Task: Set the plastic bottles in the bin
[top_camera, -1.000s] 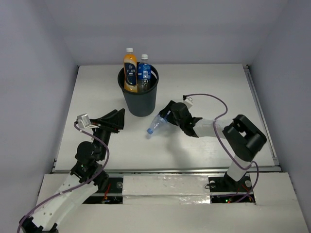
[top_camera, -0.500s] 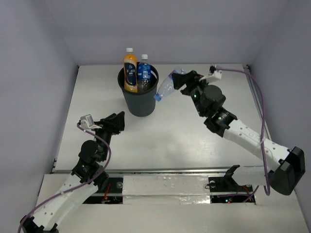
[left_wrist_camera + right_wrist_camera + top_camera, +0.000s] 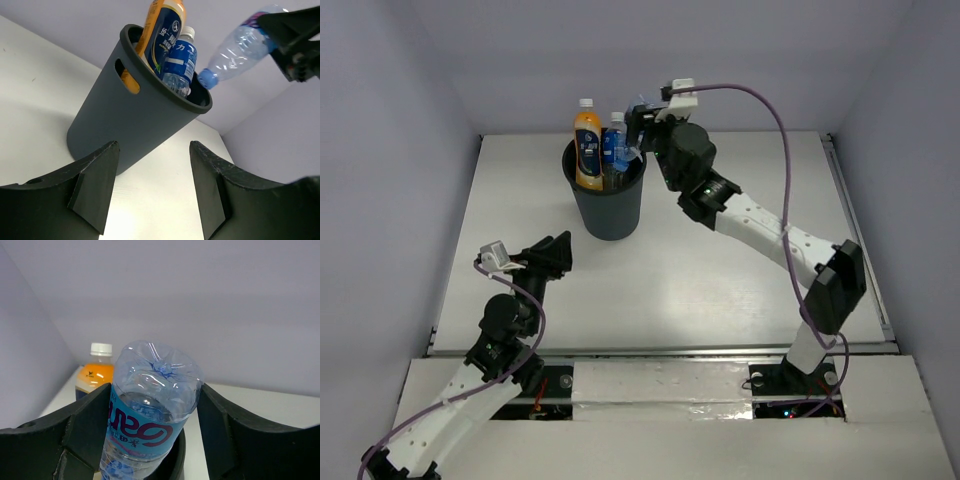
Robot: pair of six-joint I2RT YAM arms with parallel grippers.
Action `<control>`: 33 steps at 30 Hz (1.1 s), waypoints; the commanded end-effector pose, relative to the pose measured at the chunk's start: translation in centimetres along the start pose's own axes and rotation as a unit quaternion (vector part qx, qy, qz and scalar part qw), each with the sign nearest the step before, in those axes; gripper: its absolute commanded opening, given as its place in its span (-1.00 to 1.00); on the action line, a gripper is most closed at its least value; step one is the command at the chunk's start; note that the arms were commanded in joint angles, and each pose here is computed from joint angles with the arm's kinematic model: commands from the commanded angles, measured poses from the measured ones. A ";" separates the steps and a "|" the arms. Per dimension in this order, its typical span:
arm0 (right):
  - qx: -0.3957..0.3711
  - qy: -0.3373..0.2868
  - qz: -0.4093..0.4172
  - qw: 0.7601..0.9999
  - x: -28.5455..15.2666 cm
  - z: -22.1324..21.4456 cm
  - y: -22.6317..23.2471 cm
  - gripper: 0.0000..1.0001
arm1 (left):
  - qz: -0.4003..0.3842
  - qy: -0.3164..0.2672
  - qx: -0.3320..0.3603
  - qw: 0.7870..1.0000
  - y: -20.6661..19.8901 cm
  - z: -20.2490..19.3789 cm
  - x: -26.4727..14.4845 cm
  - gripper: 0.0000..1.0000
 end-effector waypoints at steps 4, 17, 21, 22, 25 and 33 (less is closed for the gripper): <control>-0.118 -0.005 0.034 0.992 1.0 -1.3 5.2 -0.06 | -0.006 -0.018 -0.001 1.000 -0.3 0.6 -0.1 0.10; -0.183 0.036 0.003 0.982 -0.5 -8.6 7.7 0.08 | -0.002 -0.023 -0.003 1.000 -0.3 0.7 -0.2 0.10; -0.159 0.034 0.004 0.987 -0.6 -7.2 7.7 0.60 | -0.001 -0.024 -0.003 1.000 -0.2 0.8 -0.3 0.10; -0.151 0.031 0.007 0.988 -0.6 -6.5 7.7 0.75 | 0.000 -0.024 -0.003 1.000 -0.2 0.8 -0.3 0.10; -0.122 0.025 0.021 0.992 -0.7 -4.7 7.9 0.90 | -0.001 -0.026 -0.004 1.000 -0.2 0.9 -0.3 0.10; -0.028 -0.001 0.074 0.997 -2.2 1.4 7.8 0.97 | 0.002 -0.027 -0.003 1.000 -0.2 1.0 -0.3 0.13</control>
Point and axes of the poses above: each gripper's point midway between its finger pads, its own x axis out along the fingers, its own y axis along the line the jaws close on, z = x × y, the point moved 8 cm from there along -x, back along the fingers, and after that the axes turned 11 degrees about -x, right-handed, at the moved point
